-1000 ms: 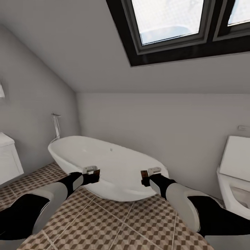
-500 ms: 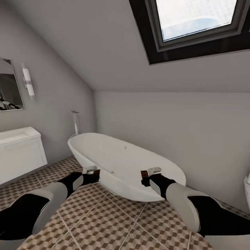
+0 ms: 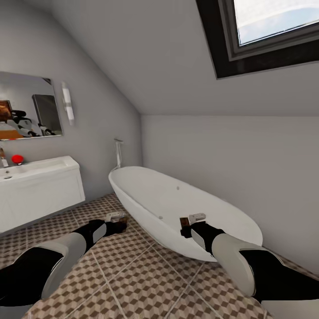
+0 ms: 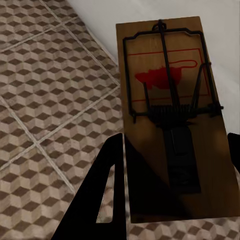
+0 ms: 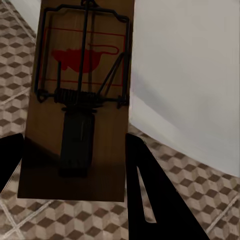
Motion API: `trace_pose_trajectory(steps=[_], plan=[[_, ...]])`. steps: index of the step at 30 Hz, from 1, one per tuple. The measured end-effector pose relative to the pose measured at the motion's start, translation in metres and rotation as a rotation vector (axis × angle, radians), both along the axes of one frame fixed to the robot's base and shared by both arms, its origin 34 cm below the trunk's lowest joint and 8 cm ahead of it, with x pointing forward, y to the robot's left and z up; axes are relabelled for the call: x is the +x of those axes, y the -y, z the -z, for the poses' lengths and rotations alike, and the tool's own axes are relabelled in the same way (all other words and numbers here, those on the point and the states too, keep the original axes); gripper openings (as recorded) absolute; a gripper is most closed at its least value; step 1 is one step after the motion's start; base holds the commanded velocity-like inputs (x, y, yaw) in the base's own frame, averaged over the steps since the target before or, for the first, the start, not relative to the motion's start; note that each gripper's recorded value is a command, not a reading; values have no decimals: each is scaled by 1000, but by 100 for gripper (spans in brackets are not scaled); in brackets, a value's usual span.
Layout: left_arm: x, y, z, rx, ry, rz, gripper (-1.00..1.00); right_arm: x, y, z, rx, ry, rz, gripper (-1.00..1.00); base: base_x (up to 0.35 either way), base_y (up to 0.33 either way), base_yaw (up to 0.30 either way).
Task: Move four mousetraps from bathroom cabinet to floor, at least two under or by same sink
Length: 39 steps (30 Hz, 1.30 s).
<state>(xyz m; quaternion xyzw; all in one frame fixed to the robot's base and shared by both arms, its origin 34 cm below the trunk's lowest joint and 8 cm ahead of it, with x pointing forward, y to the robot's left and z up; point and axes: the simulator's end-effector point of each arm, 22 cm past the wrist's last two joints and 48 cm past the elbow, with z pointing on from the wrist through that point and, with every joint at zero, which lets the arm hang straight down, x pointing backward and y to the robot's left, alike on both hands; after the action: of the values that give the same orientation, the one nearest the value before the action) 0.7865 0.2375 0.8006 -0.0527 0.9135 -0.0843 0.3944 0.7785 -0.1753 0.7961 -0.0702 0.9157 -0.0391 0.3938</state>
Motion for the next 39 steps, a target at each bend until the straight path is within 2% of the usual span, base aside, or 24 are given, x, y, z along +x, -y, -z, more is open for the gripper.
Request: trace_pose_trajectory(steps=[39], plan=[[-1, -4, 18, 3, -28, -4, -100, -1, 3, 18, -3, -28, 5, -100, 0, 0, 294]])
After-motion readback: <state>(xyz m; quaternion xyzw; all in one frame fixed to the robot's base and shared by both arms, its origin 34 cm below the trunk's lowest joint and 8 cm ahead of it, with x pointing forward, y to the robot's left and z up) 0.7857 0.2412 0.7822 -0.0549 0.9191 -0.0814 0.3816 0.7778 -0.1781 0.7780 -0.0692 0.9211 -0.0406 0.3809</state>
